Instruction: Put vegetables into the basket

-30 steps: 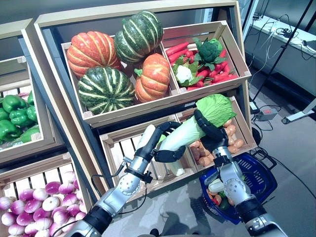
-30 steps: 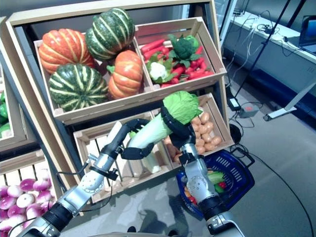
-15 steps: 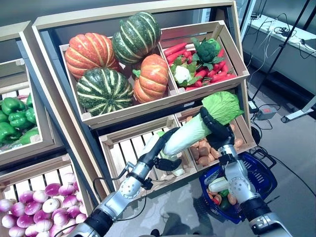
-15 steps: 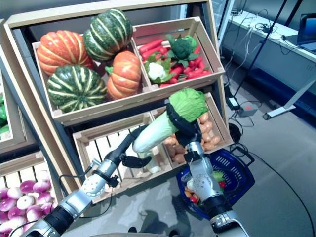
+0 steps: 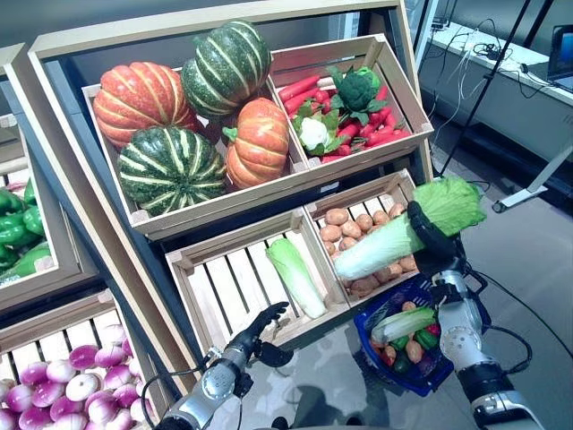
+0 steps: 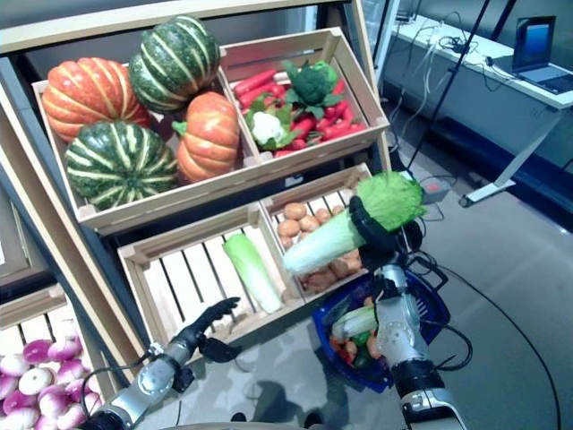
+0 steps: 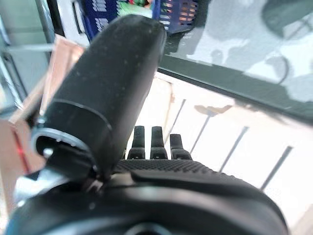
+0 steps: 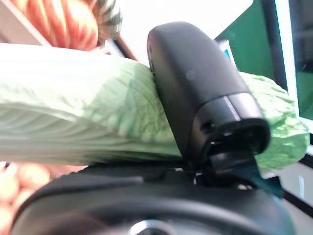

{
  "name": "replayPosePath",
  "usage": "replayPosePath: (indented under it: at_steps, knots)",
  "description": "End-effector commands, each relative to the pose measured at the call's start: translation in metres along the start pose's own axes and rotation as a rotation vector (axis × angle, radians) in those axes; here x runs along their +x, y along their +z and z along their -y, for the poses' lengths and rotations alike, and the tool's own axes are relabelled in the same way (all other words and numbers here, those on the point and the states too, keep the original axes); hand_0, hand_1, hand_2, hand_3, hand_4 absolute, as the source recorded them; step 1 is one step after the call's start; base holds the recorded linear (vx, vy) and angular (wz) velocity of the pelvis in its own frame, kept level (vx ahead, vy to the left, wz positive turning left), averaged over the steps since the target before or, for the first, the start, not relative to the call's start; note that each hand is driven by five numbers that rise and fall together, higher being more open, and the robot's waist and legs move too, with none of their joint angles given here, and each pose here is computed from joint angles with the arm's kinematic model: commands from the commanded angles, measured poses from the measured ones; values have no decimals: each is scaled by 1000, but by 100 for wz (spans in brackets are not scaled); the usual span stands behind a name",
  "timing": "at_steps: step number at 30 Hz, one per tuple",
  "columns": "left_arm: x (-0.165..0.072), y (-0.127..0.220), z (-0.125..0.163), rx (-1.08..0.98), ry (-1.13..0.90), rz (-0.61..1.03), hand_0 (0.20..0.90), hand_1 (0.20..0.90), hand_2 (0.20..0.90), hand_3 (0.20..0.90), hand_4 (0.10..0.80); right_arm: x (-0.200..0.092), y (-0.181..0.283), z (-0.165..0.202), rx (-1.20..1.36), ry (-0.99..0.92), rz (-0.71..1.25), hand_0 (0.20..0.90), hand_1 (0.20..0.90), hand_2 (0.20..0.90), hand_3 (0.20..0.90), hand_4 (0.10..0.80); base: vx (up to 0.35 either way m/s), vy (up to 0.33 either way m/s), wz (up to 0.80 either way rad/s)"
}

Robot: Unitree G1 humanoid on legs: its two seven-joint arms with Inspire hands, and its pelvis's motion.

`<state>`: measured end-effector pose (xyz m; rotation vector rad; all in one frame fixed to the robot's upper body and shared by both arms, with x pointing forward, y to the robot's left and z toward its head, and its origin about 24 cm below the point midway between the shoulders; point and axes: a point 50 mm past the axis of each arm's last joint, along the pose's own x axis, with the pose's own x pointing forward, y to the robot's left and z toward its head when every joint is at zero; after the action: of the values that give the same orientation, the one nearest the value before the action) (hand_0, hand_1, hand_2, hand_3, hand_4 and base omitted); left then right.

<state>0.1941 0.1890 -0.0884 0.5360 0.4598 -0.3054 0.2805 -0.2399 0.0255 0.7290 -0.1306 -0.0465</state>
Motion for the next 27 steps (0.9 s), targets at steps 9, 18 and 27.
replayPosePath:
  at_steps: [9,18,27]
  knots:
    - [13,54,-54,-38,203,261,900,900,900,900,800,8,106,57,-311,-317,248,300,300,300,300,400,25,-37,-3]
    - [9,92,-86,-179,259,416,900,900,900,900,800,-6,156,83,-480,-636,391,300,300,300,300,400,-20,-76,-7]
    - [3,162,-111,-162,337,707,900,900,900,900,800,22,201,47,-542,-692,584,300,300,300,300,400,-242,-36,0]
